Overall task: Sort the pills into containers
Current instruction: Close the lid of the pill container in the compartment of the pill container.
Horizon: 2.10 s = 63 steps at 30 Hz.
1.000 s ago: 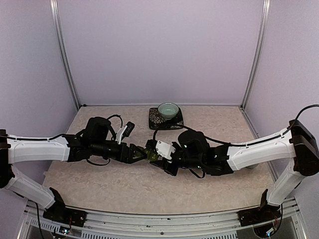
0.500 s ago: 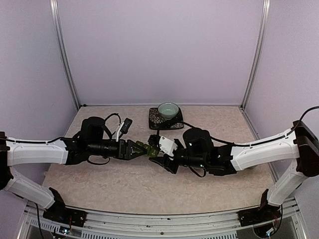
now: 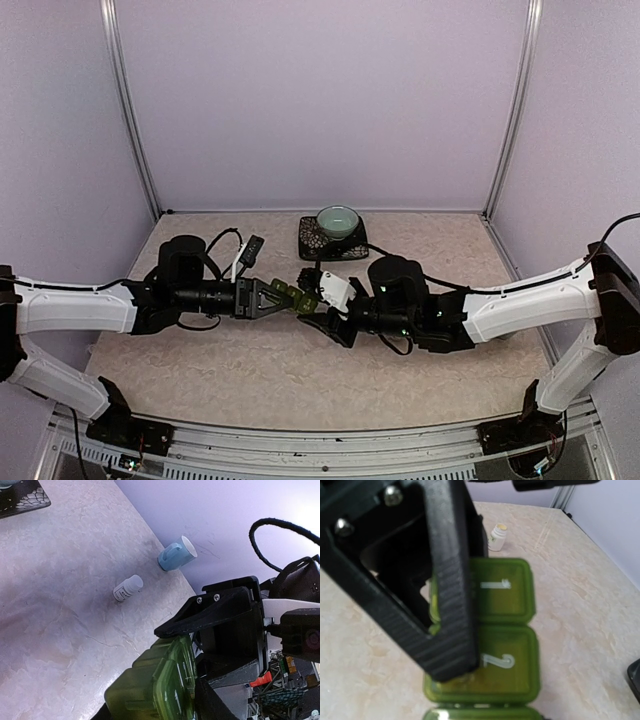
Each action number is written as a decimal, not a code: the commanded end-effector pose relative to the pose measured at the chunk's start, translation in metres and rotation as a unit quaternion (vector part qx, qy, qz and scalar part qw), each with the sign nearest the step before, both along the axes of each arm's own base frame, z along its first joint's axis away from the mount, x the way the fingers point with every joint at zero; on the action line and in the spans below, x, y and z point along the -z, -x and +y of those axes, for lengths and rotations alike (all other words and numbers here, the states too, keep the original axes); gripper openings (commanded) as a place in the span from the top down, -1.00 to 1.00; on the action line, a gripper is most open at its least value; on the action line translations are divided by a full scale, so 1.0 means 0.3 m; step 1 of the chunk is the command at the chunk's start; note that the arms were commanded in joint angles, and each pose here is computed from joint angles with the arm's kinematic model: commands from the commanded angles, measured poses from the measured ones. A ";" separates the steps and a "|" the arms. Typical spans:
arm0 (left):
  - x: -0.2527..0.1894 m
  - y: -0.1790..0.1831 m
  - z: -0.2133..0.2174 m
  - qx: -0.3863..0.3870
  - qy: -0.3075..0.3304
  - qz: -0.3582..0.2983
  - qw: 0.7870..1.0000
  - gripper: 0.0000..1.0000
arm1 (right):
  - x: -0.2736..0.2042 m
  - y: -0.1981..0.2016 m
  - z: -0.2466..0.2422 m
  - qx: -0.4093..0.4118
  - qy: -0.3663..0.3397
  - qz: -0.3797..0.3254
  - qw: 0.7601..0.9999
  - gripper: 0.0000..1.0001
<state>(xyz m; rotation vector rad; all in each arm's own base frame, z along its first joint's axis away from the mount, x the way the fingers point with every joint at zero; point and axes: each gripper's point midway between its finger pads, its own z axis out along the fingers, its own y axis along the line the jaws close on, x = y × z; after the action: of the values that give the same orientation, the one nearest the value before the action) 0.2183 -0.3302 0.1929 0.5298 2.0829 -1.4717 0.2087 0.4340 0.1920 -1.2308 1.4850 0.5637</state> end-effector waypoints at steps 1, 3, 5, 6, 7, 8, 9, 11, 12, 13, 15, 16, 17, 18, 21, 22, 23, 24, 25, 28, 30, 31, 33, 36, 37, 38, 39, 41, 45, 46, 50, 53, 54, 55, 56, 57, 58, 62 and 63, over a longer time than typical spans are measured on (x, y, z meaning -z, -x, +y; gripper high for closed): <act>-0.030 0.010 0.000 0.010 0.023 -0.006 1.000 0.23 | -0.067 -0.005 -0.004 0.004 -0.031 -0.011 0.999 0.56; -0.032 0.011 0.001 0.011 0.025 -0.003 1.000 0.28 | -0.069 -0.008 -0.004 0.006 -0.032 -0.012 0.999 0.56; -0.032 0.011 0.001 0.012 0.026 -0.001 1.000 0.32 | -0.069 -0.010 -0.006 0.009 -0.033 -0.014 0.999 0.56; -0.032 0.011 0.002 0.011 0.027 0.001 1.000 0.34 | -0.071 -0.010 -0.005 0.010 -0.034 -0.015 0.999 0.56; -0.034 0.010 0.003 0.010 0.029 0.002 1.000 0.37 | -0.072 -0.011 -0.005 0.010 -0.034 -0.016 0.999 0.56; -0.034 0.011 0.002 0.011 0.030 0.004 0.999 0.43 | -0.075 -0.010 -0.005 0.010 -0.035 -0.016 0.999 0.56; -0.035 0.012 0.002 0.010 0.031 0.005 0.999 0.50 | -0.077 -0.010 -0.004 0.010 -0.036 -0.017 0.999 0.56; -0.038 0.011 0.002 0.010 0.032 0.006 0.999 0.56 | -0.079 -0.010 -0.002 0.010 -0.037 -0.018 0.999 0.56; -0.043 0.011 0.002 0.009 0.034 0.005 0.999 0.58 | -0.081 -0.009 -0.001 0.010 -0.037 -0.019 0.999 0.56; -0.043 0.010 0.002 0.008 0.034 0.007 0.999 0.59 | -0.083 -0.010 0.000 0.011 -0.038 -0.020 0.999 0.56; -0.049 0.009 0.003 0.007 0.035 0.006 0.999 0.70 | -0.089 -0.010 0.001 0.012 -0.040 -0.022 0.999 0.55; -0.051 0.008 0.003 0.006 0.035 0.006 0.999 0.74 | -0.094 -0.011 0.001 0.013 -0.042 -0.022 0.999 0.55; -0.052 0.007 0.003 0.004 0.036 0.007 0.999 0.75 | -0.099 -0.012 0.001 0.014 -0.044 -0.023 0.999 0.55; -0.055 0.006 0.004 0.002 0.037 0.007 0.999 0.76 | -0.105 -0.012 0.000 0.014 -0.046 -0.022 0.999 0.55; -0.065 0.008 0.005 0.001 0.042 0.006 0.999 0.81 | -0.131 -0.006 -0.001 0.012 -0.060 -0.020 0.998 0.54; -0.069 0.009 0.005 0.001 0.044 0.007 0.999 0.64 | -0.141 -0.004 -0.001 0.011 -0.064 -0.020 0.998 0.54; -0.072 0.009 0.006 0.000 0.045 0.009 0.999 0.34 | -0.147 -0.001 -0.001 0.009 -0.067 -0.019 0.998 0.54; -0.073 0.008 0.007 -0.002 0.046 0.010 0.999 0.19 | -0.153 0.002 -0.002 0.007 -0.069 -0.019 0.997 0.54; -0.077 0.010 0.007 -0.003 0.047 0.010 0.999 0.15 | -0.160 0.004 -0.001 0.006 -0.070 -0.020 0.997 0.54; -0.086 0.005 0.010 -0.012 0.048 0.012 0.999 0.04 | -0.156 0.007 0.002 0.003 -0.065 -0.017 0.998 0.54; -0.087 0.004 0.010 -0.018 0.048 0.015 0.999 0.03 | -0.152 0.008 0.005 0.002 -0.061 -0.015 0.998 0.54; -0.090 0.001 0.012 -0.021 0.049 0.014 0.998 0.03 | -0.149 0.010 0.007 0.002 -0.060 -0.014 0.998 0.53; -0.095 -0.006 0.015 -0.029 0.050 0.014 0.998 0.02 | -0.150 0.015 0.011 -0.001 -0.061 -0.014 0.998 0.53; -0.113 -0.007 0.010 -0.028 0.061 0.012 0.998 0.00 | -0.148 0.019 0.019 -0.003 -0.060 -0.012 0.998 0.53; -0.118 -0.006 0.006 -0.026 0.064 0.013 0.998 0.00 | -0.147 0.019 0.022 -0.002 -0.058 -0.012 0.998 0.53; -0.123 -0.004 -0.001 -0.023 0.065 0.013 0.998 0.00 | -0.146 0.020 0.025 -0.002 -0.058 -0.012 0.998 0.53; -0.128 -0.003 -0.008 -0.020 0.066 0.013 0.998 0.00 | -0.146 0.018 0.027 -0.001 -0.057 -0.012 0.998 0.53; -0.134 -0.001 -0.021 -0.016 0.066 0.012 0.998 0.00 | -0.146 0.021 0.033 -0.003 -0.057 -0.011 0.998 0.53; -0.129 -0.001 -0.033 -0.015 0.065 0.014 0.998 0.09 | -0.149 0.020 0.035 -0.001 -0.056 -0.012 0.998 0.52; -0.129 -0.002 -0.034 -0.016 0.065 0.014 0.998 0.14 | -0.149 0.019 0.035 0.000 -0.056 -0.012 0.998 0.52; -0.139 -0.007 -0.029 -0.021 0.068 0.008 0.997 0.29 | -0.136 0.019 0.035 0.000 -0.051 -0.009 0.999 0.52; -0.157 -0.007 -0.029 -0.021 0.076 0.002 0.997 0.37 | -0.123 0.020 0.034 0.001 -0.050 -0.004 0.999 0.52; -0.160 -0.008 -0.031 -0.021 0.077 0.002 0.997 0.41 | -0.122 0.020 0.035 0.001 -0.052 -0.003 0.999 0.52; -0.163 -0.011 -0.032 -0.021 0.079 0.001 0.997 0.44 | -0.119 0.020 0.035 0.001 -0.052 -0.002 0.999 0.52; -0.166 -0.011 -0.033 -0.021 0.081 0.001 0.996 0.49 | -0.118 0.020 0.036 0.002 -0.053 -0.001 0.999 0.52; -0.166 -0.012 -0.034 -0.022 0.082 0.002 0.996 0.55 | -0.116 0.020 0.037 0.003 -0.054 -0.001 0.999 0.52; -0.166 -0.014 -0.035 -0.022 0.085 0.004 0.996 0.59 | -0.115 0.018 0.037 0.005 -0.055 0.000 0.998 0.52; -0.171 -0.022 -0.032 -0.032 0.094 0.008 0.995 0.72 | -0.107 0.018 0.041 0.011 -0.059 0.001 0.998 0.51; -0.172 -0.024 -0.032 -0.033 0.094 0.008 0.995 0.75 | -0.107 0.018 0.041 0.011 -0.060 0.002 0.998 0.50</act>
<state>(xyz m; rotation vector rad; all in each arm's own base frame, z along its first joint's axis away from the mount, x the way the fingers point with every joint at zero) 0.2186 -0.3366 0.2223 0.3717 2.0312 -1.6054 0.2099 0.4373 0.2197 -1.1470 1.4530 0.5822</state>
